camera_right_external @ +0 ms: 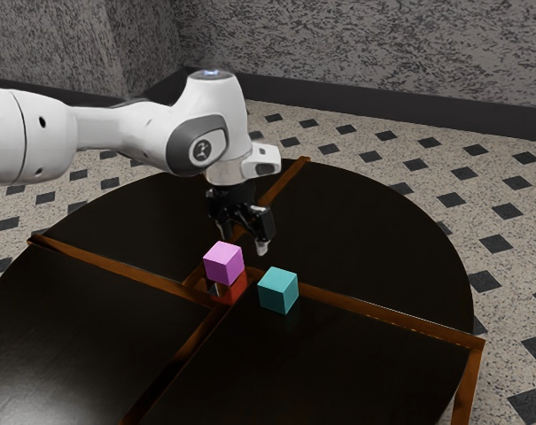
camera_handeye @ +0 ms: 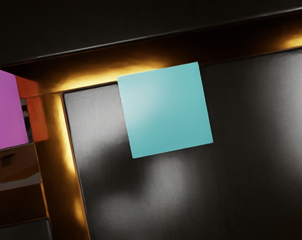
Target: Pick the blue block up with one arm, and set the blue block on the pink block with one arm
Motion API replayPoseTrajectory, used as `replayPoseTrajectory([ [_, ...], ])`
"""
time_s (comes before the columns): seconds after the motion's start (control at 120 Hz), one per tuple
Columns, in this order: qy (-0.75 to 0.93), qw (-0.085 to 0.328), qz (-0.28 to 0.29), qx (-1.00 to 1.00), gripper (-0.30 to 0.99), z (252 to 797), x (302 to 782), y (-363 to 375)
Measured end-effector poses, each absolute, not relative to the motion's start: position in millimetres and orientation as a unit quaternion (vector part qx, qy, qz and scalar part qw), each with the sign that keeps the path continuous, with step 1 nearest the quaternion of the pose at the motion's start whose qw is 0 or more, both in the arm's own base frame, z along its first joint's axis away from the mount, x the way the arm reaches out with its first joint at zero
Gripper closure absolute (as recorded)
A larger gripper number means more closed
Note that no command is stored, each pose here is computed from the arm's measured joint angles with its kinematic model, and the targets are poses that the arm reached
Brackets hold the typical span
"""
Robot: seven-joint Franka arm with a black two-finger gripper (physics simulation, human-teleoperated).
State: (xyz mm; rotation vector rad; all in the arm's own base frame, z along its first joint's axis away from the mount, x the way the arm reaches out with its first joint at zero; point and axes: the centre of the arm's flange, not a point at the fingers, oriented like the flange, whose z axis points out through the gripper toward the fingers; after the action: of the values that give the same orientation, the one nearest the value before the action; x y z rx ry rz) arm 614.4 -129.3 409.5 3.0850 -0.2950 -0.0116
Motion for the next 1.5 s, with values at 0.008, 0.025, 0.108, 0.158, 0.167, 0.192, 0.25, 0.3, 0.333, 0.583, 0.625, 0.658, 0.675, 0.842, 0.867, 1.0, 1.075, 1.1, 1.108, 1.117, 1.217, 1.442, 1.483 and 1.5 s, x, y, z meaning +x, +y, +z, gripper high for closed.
replayPoseTrajectory([
  [0.008,-0.095,0.021,-0.004,0.995,0.00,409.4,614.7,-129.7],
  [0.025,-0.094,0.021,-0.003,0.995,0.00,409.1,615.2,-130.3],
  [0.108,-0.090,0.022,-0.003,0.996,0.00,403.9,620.9,-131.1],
  [0.158,-0.088,0.024,-0.003,0.996,0.00,400.4,627.0,-132.7],
  [0.167,-0.088,0.024,-0.003,0.996,0.00,399.8,627.8,-132.9],
  [0.192,-0.087,0.024,-0.003,0.996,0.00,397.9,630.5,-133.5],
  [0.25,-0.085,0.026,-0.004,0.996,0.00,393.3,635.3,-134.3],
  [0.3,-0.083,0.026,-0.008,0.996,0.00,386.4,637.4,-134.7],
  [0.333,-0.082,0.026,-0.013,0.996,0.00,379.8,638.5,-134.8],
  [0.583,-0.077,0.028,-0.036,0.996,0.00,339.0,642.0,-138.2],
  [0.625,-0.079,0.028,-0.036,0.996,0.00,336.0,641.8,-143.0],
  [0.658,-0.081,0.028,-0.036,0.996,0.00,332.7,641.6,-145.9],
  [0.675,-0.081,0.028,-0.037,0.996,0.00,330.6,641.7,-146.7],
  [0.842,-0.078,0.028,-0.041,0.996,0.00,314.9,646.0,-149.4],
  [0.867,-0.078,0.027,-0.043,0.996,0.00,311.9,646.6,-149.6],
  [1.0,-0.077,0.026,-0.037,0.996,0.00,310.1,654.4,-152.1],
  [1.075,-0.077,0.026,-0.036,0.996,0.00,307.6,657.5,-153.1],
  [1.1,-0.077,0.026,-0.035,0.996,0.00,307.0,658.3,-153.2],
  [1.108,-0.077,0.027,-0.035,0.996,0.00,306.8,658.8,-153.3],
  [1.117,-0.077,0.027,-0.035,0.996,0.00,306.7,659.2,-153.4],
  [1.217,-0.075,0.022,-0.038,0.996,0.00,299.2,661.5,-152.2],
  [1.442,-0.074,0.019,-0.048,0.996,0.00,282.6,662.2,-153.0],
  [1.483,-0.075,0.019,-0.048,0.996,0.00,281.6,662.9,-154.1],
  [1.5,-0.075,0.019,-0.048,0.996,0.00,281.1,662.9,-155.0],
])
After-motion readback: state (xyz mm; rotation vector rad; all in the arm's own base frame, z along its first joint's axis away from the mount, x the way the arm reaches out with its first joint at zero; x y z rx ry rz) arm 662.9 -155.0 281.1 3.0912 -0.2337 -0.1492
